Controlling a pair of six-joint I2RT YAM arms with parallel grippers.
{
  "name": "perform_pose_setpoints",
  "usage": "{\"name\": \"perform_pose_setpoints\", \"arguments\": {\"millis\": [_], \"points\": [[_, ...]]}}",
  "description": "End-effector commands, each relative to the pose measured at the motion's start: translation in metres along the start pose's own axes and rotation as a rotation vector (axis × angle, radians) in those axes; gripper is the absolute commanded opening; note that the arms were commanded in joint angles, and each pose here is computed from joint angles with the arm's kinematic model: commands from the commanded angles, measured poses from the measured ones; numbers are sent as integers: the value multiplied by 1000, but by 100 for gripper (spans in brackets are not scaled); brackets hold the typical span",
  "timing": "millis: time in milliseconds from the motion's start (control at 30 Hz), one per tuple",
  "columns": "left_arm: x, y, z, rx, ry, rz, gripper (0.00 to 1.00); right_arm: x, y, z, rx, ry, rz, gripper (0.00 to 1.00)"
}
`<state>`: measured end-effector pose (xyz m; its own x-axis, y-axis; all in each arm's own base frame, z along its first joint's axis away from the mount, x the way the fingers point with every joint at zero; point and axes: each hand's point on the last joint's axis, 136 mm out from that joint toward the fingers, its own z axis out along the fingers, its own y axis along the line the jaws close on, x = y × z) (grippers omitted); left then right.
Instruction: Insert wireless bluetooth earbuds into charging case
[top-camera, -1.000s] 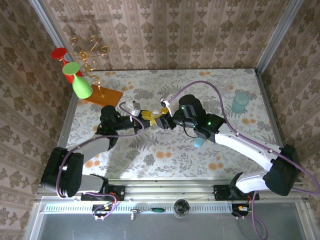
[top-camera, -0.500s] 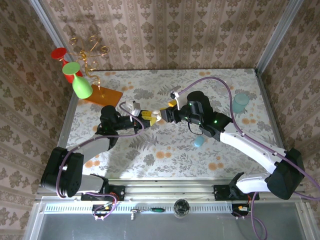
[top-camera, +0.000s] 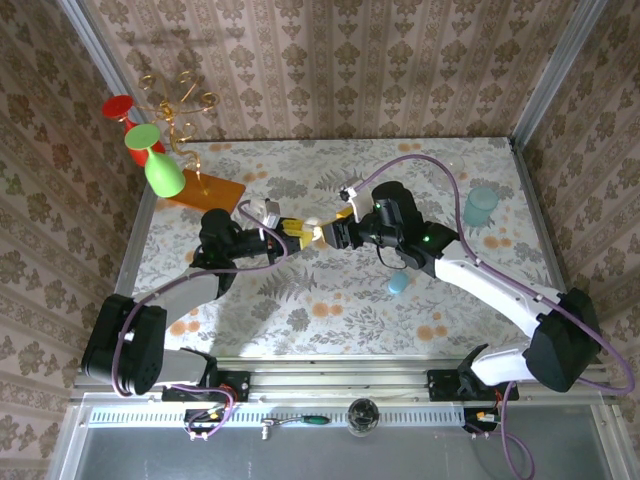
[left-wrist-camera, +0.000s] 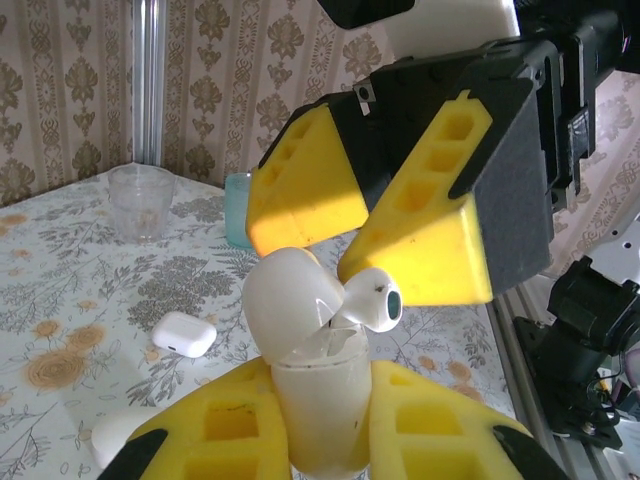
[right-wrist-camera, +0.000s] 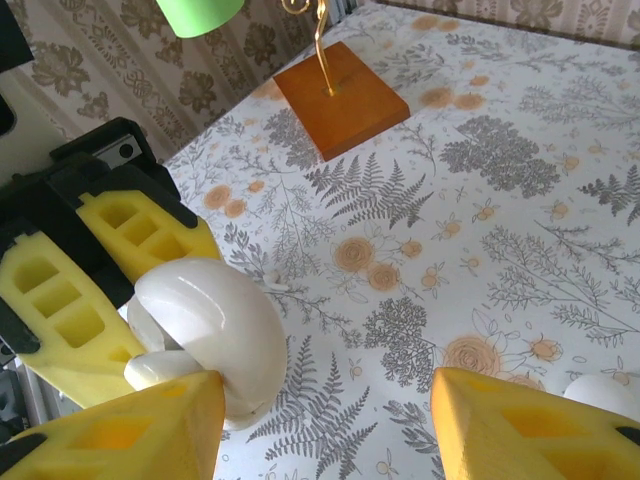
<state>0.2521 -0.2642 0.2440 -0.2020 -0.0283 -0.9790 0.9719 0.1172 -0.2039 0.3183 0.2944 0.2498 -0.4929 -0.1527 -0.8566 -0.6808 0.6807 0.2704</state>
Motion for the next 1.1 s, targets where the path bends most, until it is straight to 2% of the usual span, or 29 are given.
{"name": "perform_pose_setpoints", "arguments": {"millis": [0, 367, 800, 1067], "points": [[-21, -7, -1, 21, -36, 51, 5, 7, 1, 6, -19, 26, -5, 58], [-23, -21, -2, 80, -24, 76, 5, -16, -17, 2, 57, -44, 53, 57], [-22, -26, -2, 111, -21, 81, 5, -25, -28, 6, 67, -58, 106, 57], [-22, -26, -3, 110, -24, 81, 6, -29, -30, -1, 46, -70, 125, 62]]}}
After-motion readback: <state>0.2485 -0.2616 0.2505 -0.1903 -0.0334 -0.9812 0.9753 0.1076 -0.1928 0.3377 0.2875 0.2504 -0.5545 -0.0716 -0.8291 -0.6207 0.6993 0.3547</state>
